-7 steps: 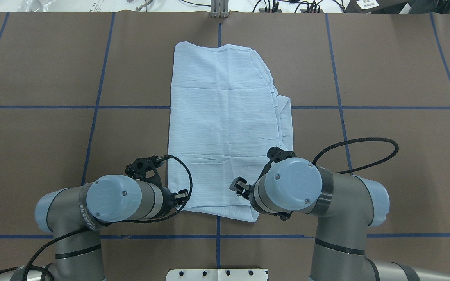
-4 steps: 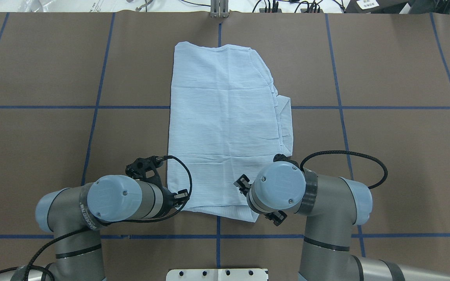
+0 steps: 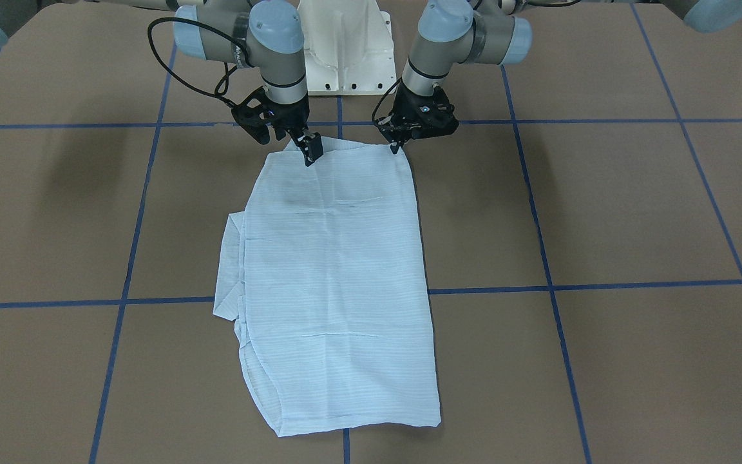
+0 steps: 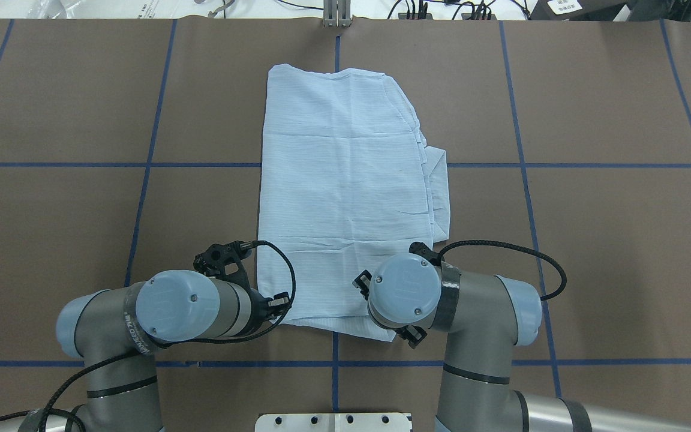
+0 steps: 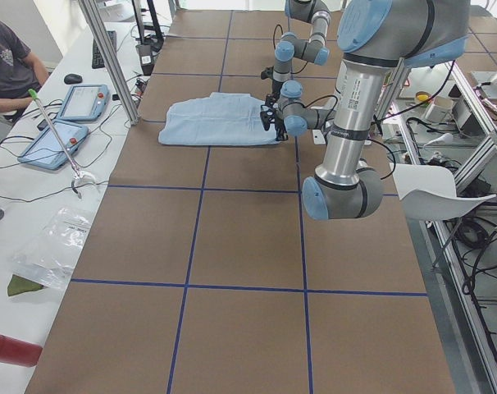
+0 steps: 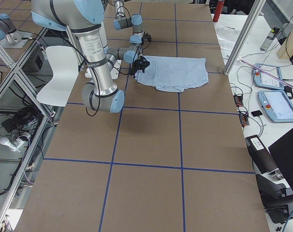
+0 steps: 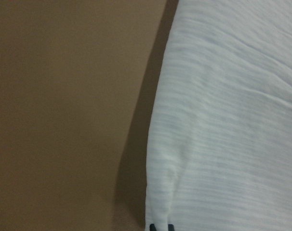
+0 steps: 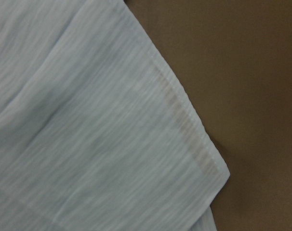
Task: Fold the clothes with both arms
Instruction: 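Move the right gripper to the near corner of the shirt and grasp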
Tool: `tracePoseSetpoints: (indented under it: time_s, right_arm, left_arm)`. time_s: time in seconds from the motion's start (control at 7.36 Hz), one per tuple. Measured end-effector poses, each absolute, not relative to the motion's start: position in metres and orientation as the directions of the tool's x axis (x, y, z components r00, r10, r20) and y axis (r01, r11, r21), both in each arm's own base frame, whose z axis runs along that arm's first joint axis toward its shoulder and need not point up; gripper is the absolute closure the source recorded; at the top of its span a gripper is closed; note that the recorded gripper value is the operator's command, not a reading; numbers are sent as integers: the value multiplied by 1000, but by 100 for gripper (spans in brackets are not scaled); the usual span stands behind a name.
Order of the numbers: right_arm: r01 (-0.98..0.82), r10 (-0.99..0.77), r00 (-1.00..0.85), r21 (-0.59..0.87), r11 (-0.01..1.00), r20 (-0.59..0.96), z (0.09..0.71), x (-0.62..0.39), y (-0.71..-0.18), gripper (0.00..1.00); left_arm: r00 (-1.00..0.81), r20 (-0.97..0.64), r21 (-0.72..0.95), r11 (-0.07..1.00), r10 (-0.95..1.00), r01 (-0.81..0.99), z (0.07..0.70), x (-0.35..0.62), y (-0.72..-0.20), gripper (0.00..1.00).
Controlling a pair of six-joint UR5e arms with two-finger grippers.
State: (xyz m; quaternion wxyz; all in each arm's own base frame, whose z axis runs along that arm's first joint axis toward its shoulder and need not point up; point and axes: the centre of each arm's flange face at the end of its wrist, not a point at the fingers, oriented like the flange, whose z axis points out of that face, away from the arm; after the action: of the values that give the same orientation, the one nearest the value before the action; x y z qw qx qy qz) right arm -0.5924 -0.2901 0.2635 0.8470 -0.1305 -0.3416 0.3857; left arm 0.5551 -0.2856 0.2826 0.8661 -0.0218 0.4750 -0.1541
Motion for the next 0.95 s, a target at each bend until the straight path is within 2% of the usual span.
tracePoseSetpoints:
  time_s: [0.27,0.41,0.54,0.68,0.82,0.95]
  right_arm:
    - [-557,734,487,-480,678,473,267,-601,-281,1]
    - [-554,731,493,-478,682,472,268,-602,-278,6]
    - [-552,729,495,-477,685,473,268,-603,-277,32]
    - [-550,727,495,-477,686,476,267,-602,-277,46]
    - [-547,726,494,-478,687,478,266,-602,-277,54]
    - [-545,725,492,-479,688,481,264,-601,-277,57]
  left_arm:
    - [502,-816,-184,951,-288,247,283,556,-286,100]
    - [502,-816,-183,952,-288,247,283,556,-286,100]
    - [502,-816,-183,952,-287,247,283,556,-286,100]
    - [502,-815,-183,952,-288,247,283,556,-286,100]
    - [503,-815,-183,952,-287,247,284,556,-285,100]
    - [504,-815,-183,952,-288,247,284,556,-285,100]
